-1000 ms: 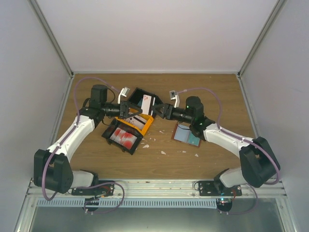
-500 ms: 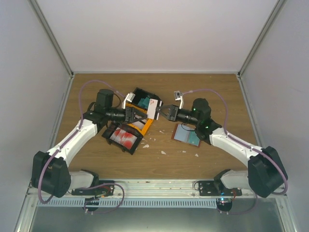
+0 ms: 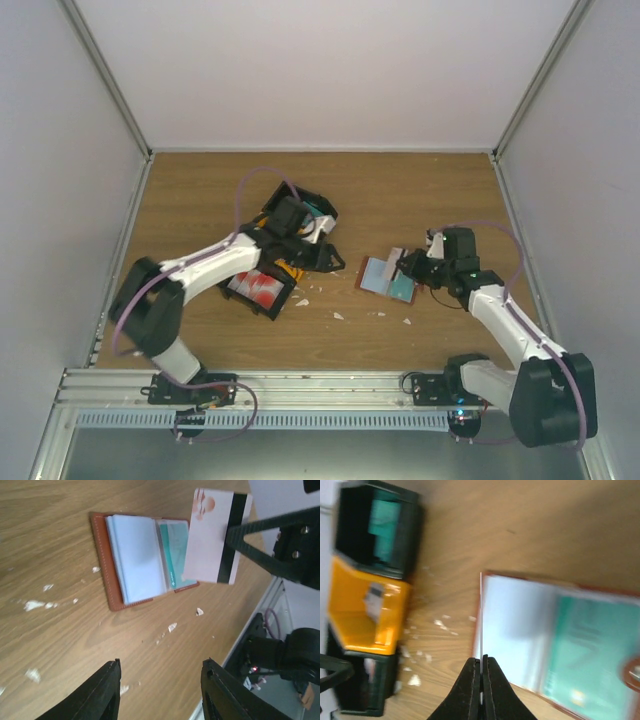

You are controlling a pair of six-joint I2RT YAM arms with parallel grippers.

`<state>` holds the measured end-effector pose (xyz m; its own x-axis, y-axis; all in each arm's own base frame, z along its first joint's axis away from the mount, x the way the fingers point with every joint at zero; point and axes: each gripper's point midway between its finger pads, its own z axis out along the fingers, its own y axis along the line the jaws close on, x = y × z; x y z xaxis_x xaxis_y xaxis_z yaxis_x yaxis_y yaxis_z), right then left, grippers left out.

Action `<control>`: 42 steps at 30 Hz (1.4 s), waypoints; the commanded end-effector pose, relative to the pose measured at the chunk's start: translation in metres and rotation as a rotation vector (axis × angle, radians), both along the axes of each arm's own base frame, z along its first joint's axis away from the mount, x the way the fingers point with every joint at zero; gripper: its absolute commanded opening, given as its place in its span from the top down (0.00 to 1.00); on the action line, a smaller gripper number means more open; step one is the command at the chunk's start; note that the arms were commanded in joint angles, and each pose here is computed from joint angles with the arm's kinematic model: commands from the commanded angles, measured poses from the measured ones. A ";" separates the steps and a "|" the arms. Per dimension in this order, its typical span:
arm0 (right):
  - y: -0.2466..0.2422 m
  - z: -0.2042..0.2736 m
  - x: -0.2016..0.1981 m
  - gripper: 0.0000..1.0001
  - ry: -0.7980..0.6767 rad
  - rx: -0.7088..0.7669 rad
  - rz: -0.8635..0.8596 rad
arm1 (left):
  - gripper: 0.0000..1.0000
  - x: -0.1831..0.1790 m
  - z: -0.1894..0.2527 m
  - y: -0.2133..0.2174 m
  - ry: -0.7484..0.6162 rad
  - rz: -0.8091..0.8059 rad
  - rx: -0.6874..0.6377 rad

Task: Put the credit cards into the card holder
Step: Insert the credit card into the card holder.

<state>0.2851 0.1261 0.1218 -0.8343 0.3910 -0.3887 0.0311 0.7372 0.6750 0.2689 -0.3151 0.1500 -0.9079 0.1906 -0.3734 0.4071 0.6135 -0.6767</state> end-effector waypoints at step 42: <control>-0.025 -0.086 -0.007 1.00 0.242 0.252 -0.037 | 0.81 0.048 -0.143 -0.066 -0.024 -0.110 0.283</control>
<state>0.2792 0.1022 0.0450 -0.8795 0.4636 -0.1074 0.2010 0.5666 0.7991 0.3212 -0.3896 0.0266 -0.8620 0.3663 -0.3503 0.5038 0.6954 -0.5124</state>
